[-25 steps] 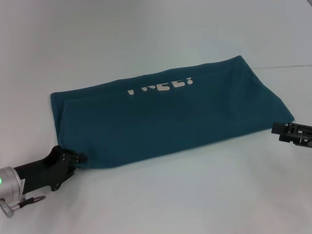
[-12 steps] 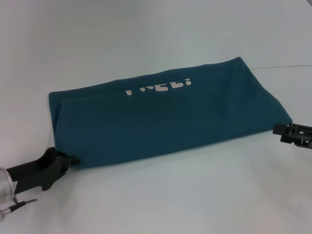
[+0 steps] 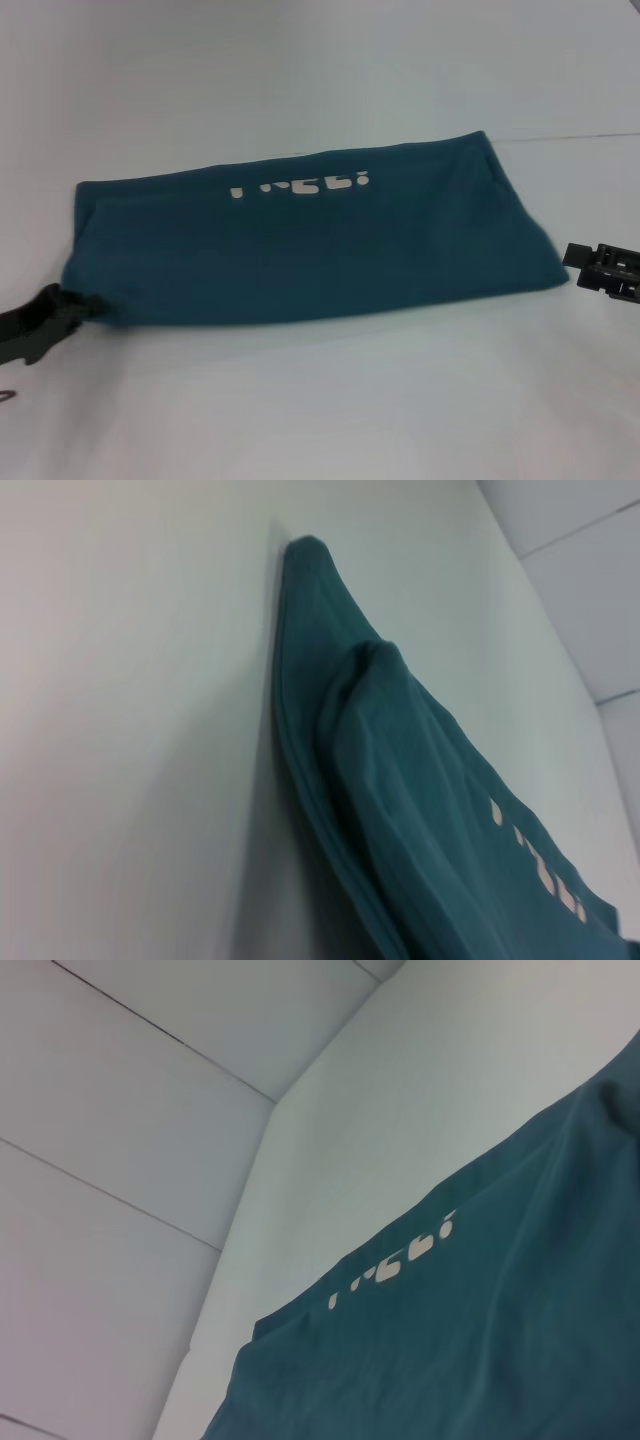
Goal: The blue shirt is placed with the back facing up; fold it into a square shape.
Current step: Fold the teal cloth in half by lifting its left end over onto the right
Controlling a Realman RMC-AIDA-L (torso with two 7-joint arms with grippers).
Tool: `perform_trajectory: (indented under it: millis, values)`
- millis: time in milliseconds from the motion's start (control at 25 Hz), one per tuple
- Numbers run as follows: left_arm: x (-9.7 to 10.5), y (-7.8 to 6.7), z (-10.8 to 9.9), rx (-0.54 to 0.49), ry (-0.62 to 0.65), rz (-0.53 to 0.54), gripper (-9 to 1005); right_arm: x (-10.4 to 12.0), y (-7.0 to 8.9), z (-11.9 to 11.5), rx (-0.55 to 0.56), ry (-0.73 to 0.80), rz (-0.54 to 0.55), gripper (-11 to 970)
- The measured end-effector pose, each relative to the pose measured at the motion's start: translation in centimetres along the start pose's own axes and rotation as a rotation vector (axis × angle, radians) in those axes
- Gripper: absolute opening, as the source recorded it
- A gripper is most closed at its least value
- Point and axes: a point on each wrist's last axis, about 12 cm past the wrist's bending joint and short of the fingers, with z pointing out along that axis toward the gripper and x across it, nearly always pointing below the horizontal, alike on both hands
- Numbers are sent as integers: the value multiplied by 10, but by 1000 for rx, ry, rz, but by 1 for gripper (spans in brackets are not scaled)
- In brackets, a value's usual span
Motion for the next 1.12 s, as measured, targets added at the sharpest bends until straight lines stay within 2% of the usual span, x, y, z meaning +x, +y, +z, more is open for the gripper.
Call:
perform_trajectory:
  millis: [280, 480, 640, 800, 960, 1120]
  values:
    - [-20, 13, -21, -91, -52, 17, 16, -2, -2, 4, 17, -11, 11, 825]
    - [-26, 24, -30, -146, -92, -1, 19, -5, -3, 5, 29, -19, 10, 825]
    - [-30, 27, -34, -167, -101, -2, 22, -6, -2, 6, 27, -18, 7, 825]
    - [-35, 14, -35, -107, -93, 11, 25, -6, -2, 7, 27, -12, 1, 825]
    - [-42, -8, -30, -12, -56, -5, 28, -6, -1, 10, 25, 0, -8, 825]
    - [-51, -33, -23, 83, -23, 22, 31, -7, 2, 14, 19, 13, -21, 825]
